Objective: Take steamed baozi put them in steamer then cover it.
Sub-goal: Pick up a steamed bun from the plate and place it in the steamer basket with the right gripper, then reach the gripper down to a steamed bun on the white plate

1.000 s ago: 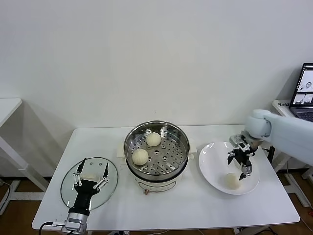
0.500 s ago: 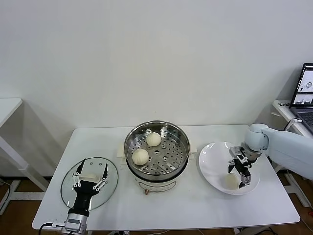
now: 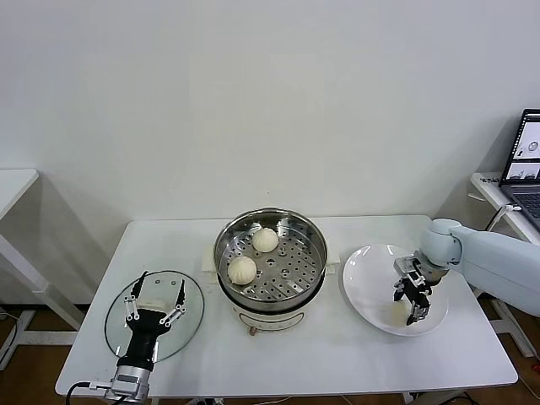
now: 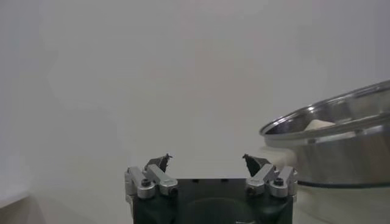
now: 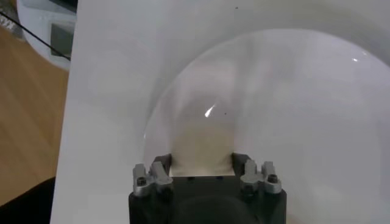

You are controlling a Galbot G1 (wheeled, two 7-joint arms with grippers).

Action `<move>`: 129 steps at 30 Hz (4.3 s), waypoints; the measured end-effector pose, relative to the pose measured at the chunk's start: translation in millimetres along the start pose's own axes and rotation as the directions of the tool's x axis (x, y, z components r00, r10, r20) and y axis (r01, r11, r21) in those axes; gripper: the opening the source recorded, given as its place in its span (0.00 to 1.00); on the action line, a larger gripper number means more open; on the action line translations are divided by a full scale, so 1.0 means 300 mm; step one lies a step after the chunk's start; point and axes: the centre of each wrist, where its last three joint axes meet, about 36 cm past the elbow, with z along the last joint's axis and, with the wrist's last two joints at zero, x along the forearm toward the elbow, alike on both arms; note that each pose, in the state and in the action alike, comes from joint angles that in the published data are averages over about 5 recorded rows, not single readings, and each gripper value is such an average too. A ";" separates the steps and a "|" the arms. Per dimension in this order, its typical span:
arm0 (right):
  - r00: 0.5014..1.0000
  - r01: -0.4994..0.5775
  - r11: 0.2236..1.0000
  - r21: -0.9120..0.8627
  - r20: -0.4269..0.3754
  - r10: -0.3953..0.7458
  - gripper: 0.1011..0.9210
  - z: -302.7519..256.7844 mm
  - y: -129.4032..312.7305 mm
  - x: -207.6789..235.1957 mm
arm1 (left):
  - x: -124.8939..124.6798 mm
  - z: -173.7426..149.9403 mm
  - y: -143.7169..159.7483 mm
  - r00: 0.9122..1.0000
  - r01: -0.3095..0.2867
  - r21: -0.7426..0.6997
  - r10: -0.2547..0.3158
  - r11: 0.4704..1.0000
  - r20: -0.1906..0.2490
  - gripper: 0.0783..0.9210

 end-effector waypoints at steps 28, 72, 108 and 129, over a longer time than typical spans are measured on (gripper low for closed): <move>0.972 -0.195 0.441 0.876 0.114 0.204 0.68 -0.833 -0.199 0.691 | 0.004 -0.014 0.001 1.000 -0.009 0.000 0.009 1.000 0.019 0.88; 0.986 -0.076 0.068 0.995 0.065 0.151 0.88 -1.031 -0.197 0.547 | 0.005 0.002 0.003 1.000 -0.004 0.006 0.004 1.000 0.027 0.88; 0.989 -0.145 0.981 -0.132 -0.009 0.145 0.88 0.334 -0.157 0.169 | 0.009 0.000 0.012 1.000 0.000 -0.002 0.000 1.000 0.021 0.88; 0.993 -0.122 0.975 -0.188 -0.023 0.120 0.74 0.356 -0.137 -0.006 | 0.005 0.006 0.037 1.000 0.016 -0.008 -0.016 1.000 0.022 0.88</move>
